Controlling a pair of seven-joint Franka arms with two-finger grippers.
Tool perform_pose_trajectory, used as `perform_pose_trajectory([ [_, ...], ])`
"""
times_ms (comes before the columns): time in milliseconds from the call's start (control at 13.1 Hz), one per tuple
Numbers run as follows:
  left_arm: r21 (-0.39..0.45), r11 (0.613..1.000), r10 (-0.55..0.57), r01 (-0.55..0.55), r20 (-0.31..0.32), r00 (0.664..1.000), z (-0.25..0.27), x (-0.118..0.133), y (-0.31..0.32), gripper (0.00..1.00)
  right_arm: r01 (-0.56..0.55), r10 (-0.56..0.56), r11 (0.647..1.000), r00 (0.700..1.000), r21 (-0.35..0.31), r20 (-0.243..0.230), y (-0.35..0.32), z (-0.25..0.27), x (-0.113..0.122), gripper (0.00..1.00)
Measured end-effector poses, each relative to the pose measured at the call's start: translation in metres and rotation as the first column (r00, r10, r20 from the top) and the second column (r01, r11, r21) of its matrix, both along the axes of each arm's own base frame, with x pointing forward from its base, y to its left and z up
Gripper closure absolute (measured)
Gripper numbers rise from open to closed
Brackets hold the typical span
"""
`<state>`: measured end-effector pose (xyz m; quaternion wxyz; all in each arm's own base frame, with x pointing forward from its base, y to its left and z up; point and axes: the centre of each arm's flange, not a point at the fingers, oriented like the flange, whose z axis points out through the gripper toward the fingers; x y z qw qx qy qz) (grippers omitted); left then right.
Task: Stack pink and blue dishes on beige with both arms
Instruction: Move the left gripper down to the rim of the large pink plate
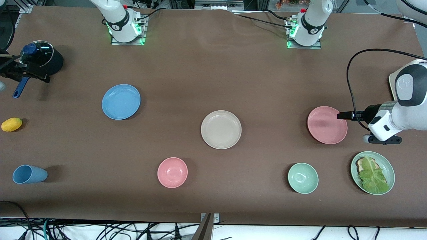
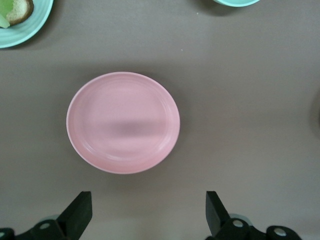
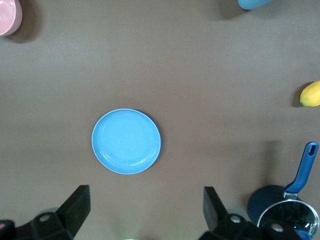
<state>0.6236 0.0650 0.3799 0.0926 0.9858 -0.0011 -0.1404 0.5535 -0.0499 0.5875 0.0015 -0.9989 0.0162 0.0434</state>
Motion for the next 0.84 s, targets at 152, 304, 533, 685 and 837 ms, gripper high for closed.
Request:
perform_pose_trajectory([
  [152, -0.028, 0.999, -0.019, 0.020, 0.027, 0.999, -0.016, -0.015, 0.028, 0.00, 0.001, -0.001, 1.000, 1.000, 0.000, 0.000, 0.000, 0.000, 0.000, 0.00],
  [304, -0.040, 0.998, -0.048, 0.051, 0.055, 0.997, -0.033, -0.027, 0.047, 0.00, 0.001, -0.001, 1.000, 1.000, 0.000, 0.000, 0.000, 0.000, 0.000, 0.00],
  [533, -0.034, 0.995, -0.093, 0.097, 0.103, 0.990, -0.057, -0.037, 0.060, 0.00, 0.001, -0.001, 1.000, 1.000, 0.000, 0.000, -0.001, 0.000, 0.000, 0.00],
  [685, -0.042, 0.993, -0.108, 0.115, 0.133, 0.985, -0.074, -0.045, 0.066, 0.00, 0.001, -0.001, 1.000, 1.000, 0.000, 0.000, -0.001, 0.000, 0.000, 0.00],
  [837, -0.057, 0.990, -0.118, 0.129, 0.167, 0.979, -0.088, -0.053, 0.079, 0.00, 0.002, -0.002, 1.000, 1.000, 0.000, 0.000, -0.001, 0.000, 0.000, 0.00],
])
